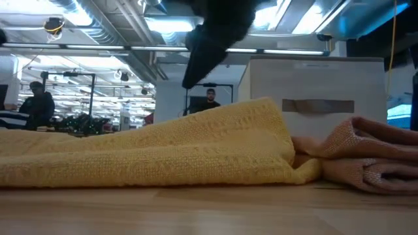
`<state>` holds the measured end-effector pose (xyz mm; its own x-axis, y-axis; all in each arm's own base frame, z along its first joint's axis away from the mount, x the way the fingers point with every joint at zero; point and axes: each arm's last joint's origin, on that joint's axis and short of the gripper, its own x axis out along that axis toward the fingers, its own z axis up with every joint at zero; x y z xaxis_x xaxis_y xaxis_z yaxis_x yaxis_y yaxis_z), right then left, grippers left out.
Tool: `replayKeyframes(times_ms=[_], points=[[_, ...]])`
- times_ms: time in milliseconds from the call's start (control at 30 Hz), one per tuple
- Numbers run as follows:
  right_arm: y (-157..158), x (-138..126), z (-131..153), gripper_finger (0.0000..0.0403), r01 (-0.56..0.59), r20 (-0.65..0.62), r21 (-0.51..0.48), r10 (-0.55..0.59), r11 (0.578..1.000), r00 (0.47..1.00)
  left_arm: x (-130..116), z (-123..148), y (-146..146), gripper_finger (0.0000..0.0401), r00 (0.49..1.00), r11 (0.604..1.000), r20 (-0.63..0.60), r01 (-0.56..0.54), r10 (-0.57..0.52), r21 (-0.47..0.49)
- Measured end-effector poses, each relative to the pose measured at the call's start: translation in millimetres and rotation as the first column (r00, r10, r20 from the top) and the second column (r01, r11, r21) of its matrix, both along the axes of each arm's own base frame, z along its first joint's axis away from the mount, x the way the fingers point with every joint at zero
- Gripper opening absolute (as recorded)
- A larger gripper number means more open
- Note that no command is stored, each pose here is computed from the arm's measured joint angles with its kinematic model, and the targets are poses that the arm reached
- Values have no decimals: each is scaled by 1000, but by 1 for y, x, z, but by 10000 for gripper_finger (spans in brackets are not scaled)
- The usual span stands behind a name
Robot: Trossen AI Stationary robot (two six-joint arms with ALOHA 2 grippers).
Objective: Fold towel
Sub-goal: Fold the yellow towel
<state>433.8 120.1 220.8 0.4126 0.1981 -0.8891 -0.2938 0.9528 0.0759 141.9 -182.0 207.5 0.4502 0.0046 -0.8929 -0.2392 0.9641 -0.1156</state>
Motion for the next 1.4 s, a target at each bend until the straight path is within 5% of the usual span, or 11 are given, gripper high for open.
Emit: replayKeyframes(times_ms=[100,300,533,800,1100,1400], points=[[30,-8,-16,238,11,50,-25,-9,1000,999,-4,-11,-8,164,1000,1000,5,8,-7,-25],[79,-24,-20,238,56,85,36,-59,998,995,-5,-28,-5,155,999,997,39,-20,17,81],[123,-34,-43,238,129,181,-23,-123,991,976,41,-23,8,155,943,982,332,-36,-27,183],[128,-22,-76,238,282,221,3,-276,959,935,91,-49,65,155,885,985,445,79,-139,150],[128,-26,-86,238,367,136,40,-369,929,919,70,-99,138,155,953,965,298,-134,63,226],[139,-35,-88,238,443,-37,175,-443,879,896,50,-117,159,155,928,934,296,-294,227,205]])
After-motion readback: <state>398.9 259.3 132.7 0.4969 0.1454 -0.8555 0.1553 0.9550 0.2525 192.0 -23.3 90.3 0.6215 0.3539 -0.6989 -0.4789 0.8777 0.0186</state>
